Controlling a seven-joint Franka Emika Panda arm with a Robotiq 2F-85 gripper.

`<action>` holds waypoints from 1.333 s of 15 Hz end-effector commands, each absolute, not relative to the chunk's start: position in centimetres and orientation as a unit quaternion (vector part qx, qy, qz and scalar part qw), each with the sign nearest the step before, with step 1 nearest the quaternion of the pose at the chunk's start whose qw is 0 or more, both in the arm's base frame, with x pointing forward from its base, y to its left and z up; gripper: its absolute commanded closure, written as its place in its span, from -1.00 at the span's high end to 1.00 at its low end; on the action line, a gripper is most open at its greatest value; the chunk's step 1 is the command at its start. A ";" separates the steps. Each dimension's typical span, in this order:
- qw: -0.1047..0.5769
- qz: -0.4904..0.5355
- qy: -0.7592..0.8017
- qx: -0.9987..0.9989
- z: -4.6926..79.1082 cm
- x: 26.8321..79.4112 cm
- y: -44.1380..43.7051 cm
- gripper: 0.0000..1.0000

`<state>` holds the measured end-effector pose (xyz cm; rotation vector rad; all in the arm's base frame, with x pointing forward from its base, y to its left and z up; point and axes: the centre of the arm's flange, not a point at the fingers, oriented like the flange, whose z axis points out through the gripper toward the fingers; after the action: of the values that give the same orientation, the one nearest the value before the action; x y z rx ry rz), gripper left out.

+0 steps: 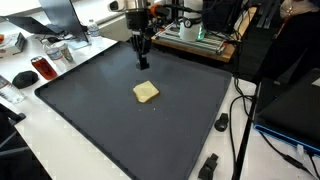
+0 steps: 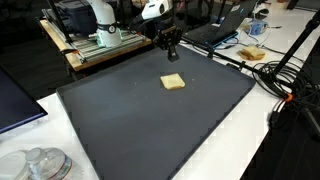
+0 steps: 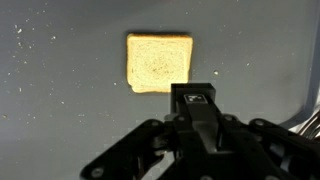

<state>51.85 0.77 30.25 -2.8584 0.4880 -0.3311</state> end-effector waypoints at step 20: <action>0.211 0.069 0.118 -0.968 26.5 65.8 -11.8 -0.87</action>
<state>61.83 -11.72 26.42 -2.6718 0.3300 0.1444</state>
